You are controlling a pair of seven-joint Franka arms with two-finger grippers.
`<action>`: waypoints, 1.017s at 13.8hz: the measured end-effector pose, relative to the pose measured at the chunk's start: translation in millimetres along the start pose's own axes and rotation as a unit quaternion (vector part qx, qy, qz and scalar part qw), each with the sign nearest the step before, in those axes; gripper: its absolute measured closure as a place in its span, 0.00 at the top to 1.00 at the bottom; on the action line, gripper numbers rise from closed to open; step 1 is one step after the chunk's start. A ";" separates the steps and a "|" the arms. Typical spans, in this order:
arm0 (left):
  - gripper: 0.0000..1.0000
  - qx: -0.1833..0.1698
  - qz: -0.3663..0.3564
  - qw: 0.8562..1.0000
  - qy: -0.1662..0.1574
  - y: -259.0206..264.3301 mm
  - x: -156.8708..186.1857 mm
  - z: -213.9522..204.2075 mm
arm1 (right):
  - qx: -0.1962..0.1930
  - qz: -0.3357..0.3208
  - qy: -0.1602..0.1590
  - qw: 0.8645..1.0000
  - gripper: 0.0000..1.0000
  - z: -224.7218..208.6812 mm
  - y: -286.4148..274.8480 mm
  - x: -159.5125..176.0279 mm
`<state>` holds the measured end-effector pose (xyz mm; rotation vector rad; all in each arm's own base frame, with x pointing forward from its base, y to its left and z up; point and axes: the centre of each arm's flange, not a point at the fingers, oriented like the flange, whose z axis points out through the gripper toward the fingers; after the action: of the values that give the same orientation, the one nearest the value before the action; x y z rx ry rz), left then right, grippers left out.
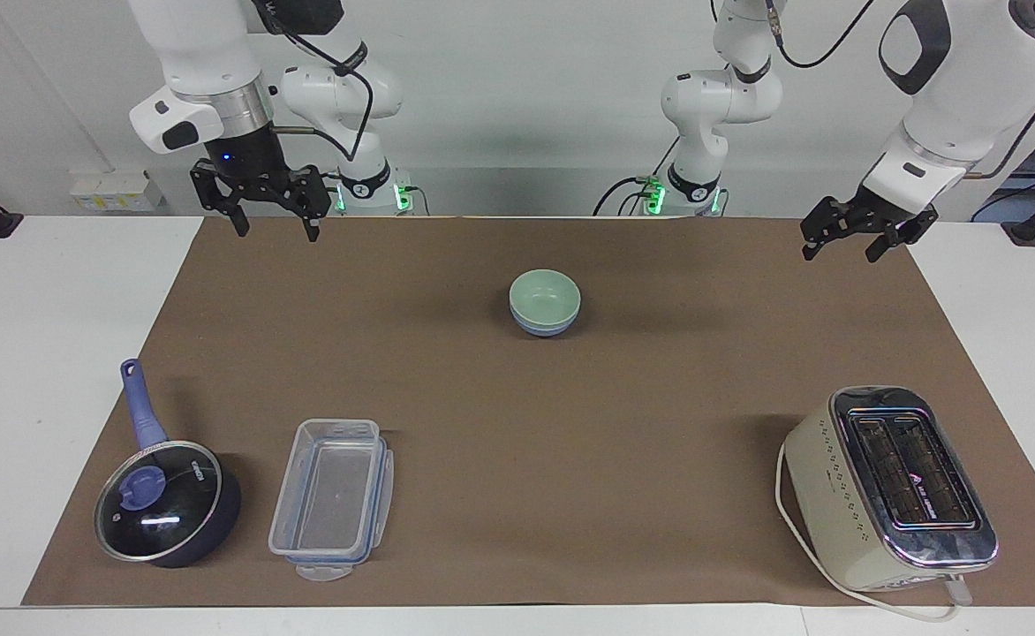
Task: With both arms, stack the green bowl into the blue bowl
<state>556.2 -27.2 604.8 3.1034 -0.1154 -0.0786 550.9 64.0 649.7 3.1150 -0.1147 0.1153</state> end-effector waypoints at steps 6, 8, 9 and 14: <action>1.00 0.000 0.000 1.000 0.000 0.0 0.0 0.0 | 0.000 -0.003 -0.011 1.000 1.00 -4.8 -2.5 -11.0; 1.00 0.000 0.000 1.000 0.000 0.0 0.0 0.0 | 0.000 -0.002 -0.011 1.000 1.00 -4.7 -2.0 -11.3; 1.00 0.000 0.000 1.000 0.000 0.0 0.0 0.0 | 0.000 -0.002 -0.011 1.000 1.00 -4.3 -1.4 -11.2; 1.00 0.000 0.000 1.000 0.000 0.0 0.0 0.0 | -0.001 -0.001 -0.017 1.000 1.00 -3.1 -0.8 -12.4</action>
<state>556.2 -27.2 604.8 3.1034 -0.1153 -0.0786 538.5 65.8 651.9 3.1152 -0.1112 0.0631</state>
